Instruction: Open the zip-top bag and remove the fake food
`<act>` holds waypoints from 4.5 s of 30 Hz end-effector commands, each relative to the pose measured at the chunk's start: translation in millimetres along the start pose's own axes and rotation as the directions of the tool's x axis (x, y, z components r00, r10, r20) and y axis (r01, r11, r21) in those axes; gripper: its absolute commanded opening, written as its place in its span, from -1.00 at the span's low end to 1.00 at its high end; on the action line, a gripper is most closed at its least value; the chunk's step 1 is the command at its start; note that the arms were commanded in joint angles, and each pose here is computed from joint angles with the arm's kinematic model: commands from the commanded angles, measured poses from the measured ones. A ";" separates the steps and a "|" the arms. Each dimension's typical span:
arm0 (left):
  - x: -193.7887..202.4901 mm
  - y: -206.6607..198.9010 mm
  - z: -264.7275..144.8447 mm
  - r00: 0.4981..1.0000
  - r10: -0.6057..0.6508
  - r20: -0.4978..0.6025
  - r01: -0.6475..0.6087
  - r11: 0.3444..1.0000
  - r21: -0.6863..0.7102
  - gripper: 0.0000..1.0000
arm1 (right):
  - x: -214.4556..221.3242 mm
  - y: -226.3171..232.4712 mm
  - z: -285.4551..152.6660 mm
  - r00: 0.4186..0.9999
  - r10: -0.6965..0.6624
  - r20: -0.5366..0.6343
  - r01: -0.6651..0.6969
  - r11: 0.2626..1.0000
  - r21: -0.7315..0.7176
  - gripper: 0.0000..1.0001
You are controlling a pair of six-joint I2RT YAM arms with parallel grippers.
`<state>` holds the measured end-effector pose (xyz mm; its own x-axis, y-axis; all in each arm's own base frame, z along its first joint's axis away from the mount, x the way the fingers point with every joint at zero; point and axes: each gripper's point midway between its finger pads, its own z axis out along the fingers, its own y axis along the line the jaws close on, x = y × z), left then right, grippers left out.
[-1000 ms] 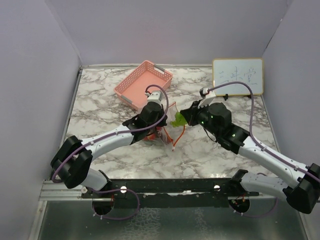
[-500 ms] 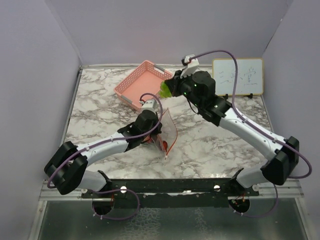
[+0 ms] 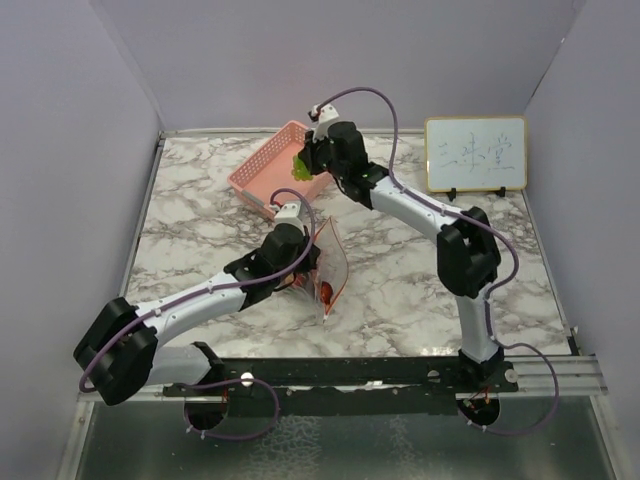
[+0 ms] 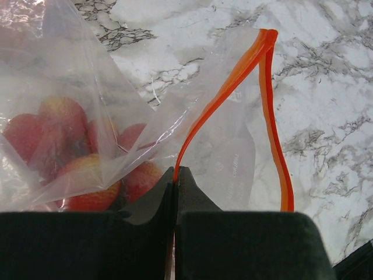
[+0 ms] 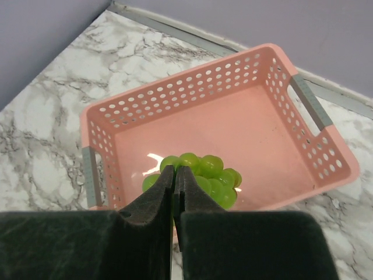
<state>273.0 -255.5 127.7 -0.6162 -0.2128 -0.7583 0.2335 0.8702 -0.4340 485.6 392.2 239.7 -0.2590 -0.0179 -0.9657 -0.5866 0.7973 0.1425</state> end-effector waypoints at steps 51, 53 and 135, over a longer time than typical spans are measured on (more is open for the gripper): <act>-34.9 -64.1 47.3 1.000 0.017 0.007 -0.018 0.987 0.160 -1.00 | 122.4 29.9 -233.3 0.939 0.301 -0.168 -0.338 0.900 -0.275 -0.98; -34.3 -65.1 46.5 1.000 0.018 0.002 -0.018 0.986 0.164 -1.00 | 130.2 29.6 -230.0 0.934 0.304 -0.186 -0.346 0.899 -0.269 -0.98; -50.6 -64.6 1.5 0.996 -0.029 0.087 0.009 0.975 0.224 -1.00 | 188.8 65.3 -207.7 0.927 0.160 -0.338 -0.211 0.970 -0.119 -0.51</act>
<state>288.9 -302.1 183.8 -0.5874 -0.2520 -0.7690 0.3753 0.7571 -0.5348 227.2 333.1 104.0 -0.6271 -0.0947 -0.7731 -0.6437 0.6219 0.4460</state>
